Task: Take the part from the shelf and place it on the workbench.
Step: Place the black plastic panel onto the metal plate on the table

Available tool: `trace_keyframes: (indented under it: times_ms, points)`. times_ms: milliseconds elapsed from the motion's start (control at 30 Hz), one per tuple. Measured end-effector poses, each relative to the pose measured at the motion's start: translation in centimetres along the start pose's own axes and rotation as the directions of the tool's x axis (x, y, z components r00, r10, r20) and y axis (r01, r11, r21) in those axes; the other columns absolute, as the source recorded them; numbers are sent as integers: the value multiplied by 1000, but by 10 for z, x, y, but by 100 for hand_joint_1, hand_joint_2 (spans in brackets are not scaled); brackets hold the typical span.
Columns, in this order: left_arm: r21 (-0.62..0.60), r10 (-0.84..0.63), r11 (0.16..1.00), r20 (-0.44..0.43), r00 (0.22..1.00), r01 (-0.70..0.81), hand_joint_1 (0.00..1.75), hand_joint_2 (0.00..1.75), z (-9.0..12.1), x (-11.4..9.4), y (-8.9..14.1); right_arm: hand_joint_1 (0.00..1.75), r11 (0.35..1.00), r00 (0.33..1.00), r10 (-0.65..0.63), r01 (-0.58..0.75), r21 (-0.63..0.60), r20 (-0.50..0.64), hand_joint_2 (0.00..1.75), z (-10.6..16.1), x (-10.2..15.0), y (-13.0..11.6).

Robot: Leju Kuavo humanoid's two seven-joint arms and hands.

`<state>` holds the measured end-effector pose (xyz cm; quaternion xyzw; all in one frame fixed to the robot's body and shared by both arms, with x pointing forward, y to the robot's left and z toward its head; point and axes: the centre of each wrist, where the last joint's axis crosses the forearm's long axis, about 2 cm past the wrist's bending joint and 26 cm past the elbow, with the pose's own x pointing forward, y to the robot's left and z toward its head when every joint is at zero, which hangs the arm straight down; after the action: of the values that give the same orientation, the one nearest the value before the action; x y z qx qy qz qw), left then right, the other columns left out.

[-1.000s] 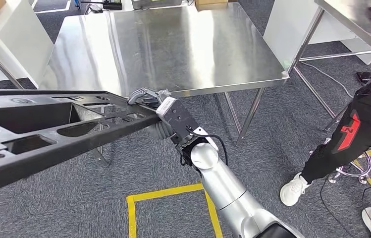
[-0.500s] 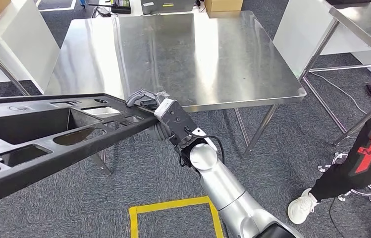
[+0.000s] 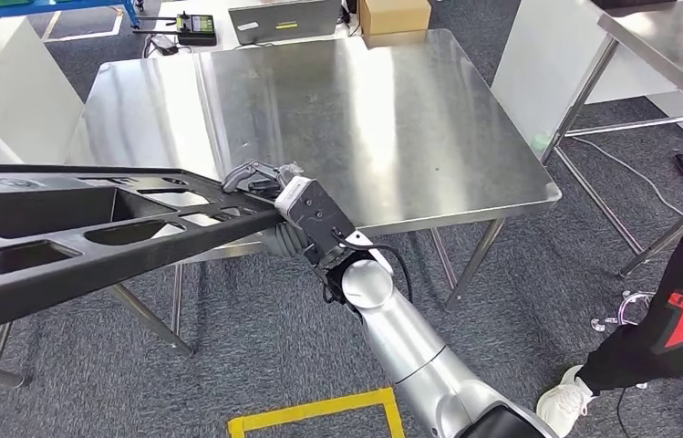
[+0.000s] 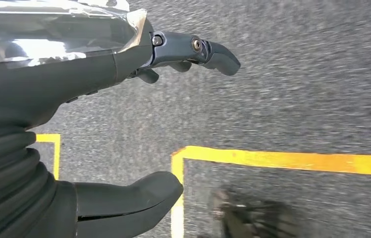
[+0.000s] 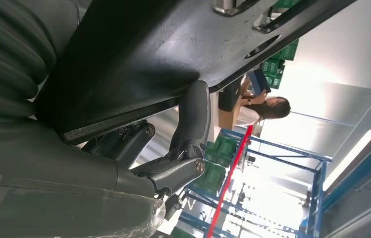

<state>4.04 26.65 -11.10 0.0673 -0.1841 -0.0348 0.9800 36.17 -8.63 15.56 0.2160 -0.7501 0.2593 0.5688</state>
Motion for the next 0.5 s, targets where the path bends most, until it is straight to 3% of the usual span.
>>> trace_keyframes:
  times_ms: [267,500]
  points:
    - [16,23,1000,-10,1000,-23,0,175,1,0,-2,175,1000,1000,-8,7,22,16,175,-10,6,7]
    - [5,13,1000,-14,1000,-13,0,175,2,-3,-5,175,1000,1000,-8,9,17,-23,175,-1,-4,9]
